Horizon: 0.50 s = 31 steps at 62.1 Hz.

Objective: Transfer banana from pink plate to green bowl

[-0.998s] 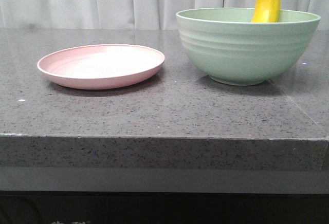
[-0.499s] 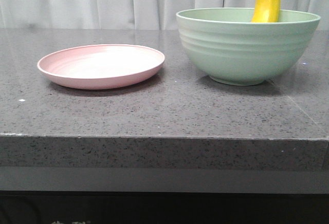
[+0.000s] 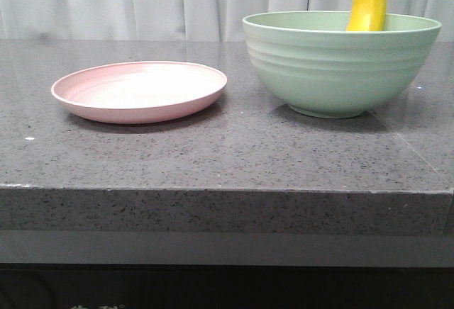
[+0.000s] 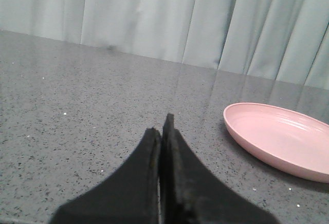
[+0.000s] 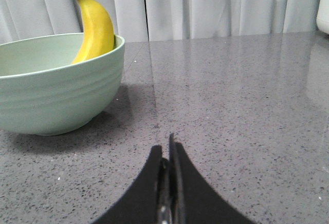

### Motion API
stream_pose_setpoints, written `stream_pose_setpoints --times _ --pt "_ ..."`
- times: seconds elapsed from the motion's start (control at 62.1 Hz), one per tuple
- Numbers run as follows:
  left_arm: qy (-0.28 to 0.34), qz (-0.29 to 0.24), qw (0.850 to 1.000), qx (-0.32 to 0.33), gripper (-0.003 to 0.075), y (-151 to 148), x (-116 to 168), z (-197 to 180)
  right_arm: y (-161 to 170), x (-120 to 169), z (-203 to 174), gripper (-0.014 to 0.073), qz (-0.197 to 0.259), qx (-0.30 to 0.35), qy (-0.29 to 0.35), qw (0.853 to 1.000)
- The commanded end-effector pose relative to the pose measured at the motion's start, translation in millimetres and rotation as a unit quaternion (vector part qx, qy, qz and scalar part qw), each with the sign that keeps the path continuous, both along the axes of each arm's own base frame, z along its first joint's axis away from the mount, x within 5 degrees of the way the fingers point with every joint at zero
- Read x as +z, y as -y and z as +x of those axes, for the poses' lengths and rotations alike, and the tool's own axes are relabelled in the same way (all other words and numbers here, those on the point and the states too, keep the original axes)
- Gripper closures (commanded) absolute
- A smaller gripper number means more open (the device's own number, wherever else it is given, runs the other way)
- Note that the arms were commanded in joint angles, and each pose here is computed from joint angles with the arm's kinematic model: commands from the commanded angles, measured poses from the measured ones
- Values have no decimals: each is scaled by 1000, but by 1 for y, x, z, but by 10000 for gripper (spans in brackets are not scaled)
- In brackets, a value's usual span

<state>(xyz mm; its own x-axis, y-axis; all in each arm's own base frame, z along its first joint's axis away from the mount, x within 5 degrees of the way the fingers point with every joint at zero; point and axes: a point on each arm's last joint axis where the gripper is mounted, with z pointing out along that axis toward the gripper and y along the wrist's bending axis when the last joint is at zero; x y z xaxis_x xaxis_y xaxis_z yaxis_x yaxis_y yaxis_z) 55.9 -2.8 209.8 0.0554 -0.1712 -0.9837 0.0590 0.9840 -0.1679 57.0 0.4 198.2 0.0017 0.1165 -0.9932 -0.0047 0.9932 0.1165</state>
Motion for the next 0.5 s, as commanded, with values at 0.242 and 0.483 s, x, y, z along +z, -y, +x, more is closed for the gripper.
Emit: stream_pose_setpoints --times 0.242,0.483 --pt "54 -10 998 3 738 -1 8 -3 1 10 -3 663 -23 -5 55 998" --pt "54 -10 998 3 738 -1 8 -3 1 11 -3 663 -24 -10 59 998"
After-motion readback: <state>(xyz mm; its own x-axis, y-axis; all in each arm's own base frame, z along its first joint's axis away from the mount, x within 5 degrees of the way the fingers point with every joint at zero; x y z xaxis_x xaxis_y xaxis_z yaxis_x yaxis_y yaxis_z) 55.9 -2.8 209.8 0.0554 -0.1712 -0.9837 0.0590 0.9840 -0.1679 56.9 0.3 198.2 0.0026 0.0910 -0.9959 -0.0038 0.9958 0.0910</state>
